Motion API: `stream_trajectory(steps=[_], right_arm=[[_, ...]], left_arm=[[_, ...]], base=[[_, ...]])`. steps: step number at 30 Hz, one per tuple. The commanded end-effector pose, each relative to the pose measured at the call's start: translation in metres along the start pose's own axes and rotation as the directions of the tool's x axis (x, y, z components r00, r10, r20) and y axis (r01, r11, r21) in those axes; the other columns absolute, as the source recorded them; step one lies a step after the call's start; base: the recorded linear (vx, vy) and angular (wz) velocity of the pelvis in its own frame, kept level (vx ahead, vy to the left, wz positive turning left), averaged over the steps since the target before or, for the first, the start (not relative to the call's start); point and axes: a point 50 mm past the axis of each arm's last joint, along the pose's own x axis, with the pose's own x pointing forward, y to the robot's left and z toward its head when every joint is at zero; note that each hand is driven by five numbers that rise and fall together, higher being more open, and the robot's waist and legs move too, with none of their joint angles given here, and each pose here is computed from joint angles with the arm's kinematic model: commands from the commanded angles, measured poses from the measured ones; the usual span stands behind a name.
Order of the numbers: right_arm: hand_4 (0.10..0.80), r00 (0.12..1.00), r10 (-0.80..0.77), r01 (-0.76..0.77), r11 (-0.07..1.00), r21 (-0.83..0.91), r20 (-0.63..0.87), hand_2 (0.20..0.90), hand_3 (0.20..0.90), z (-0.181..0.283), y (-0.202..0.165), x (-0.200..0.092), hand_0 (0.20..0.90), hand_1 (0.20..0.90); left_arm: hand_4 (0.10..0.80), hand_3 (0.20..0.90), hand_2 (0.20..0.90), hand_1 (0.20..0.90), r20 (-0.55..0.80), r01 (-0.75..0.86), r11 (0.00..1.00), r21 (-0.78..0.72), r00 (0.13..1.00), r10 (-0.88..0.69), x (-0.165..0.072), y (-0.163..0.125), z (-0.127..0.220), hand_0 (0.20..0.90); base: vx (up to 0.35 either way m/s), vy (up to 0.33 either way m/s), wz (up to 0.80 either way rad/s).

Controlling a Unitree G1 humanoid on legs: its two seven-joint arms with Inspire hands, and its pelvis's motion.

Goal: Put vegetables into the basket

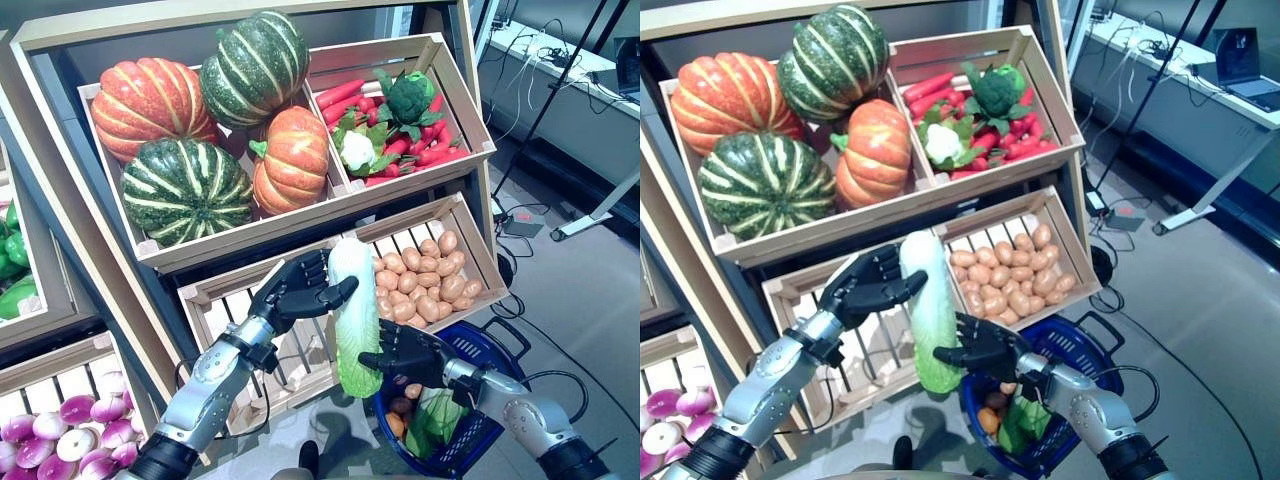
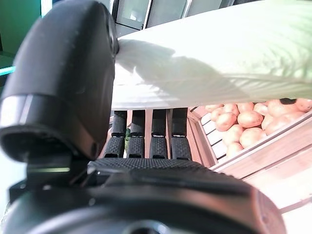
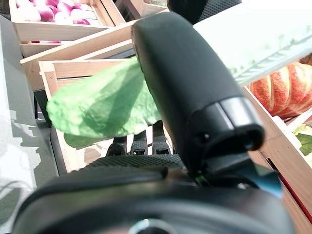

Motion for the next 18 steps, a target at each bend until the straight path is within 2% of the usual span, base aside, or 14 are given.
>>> stream_trajectory(steps=[1,18], right_arm=[[0.400,0.986,0.065,-0.063,0.998,-0.017,0.154,0.300,0.300,0.0333,0.0131,0.0087,0.300,0.300],[0.400,0.981,0.084,-0.083,0.996,-0.013,0.173,0.300,0.300,0.0367,0.0135,0.0057,0.300,0.300]], left_arm=[[0.400,0.300,0.300,0.300,0.258,0.224,0.974,0.023,0.940,-0.223,0.0235,-0.0344,0.0518,0.300],[0.400,0.300,0.300,0.300,0.223,0.280,0.960,-0.003,0.936,-0.272,0.0212,-0.0340,0.0464,0.300]], base=[[0.000,0.000,0.00],[0.000,0.000,0.00]])
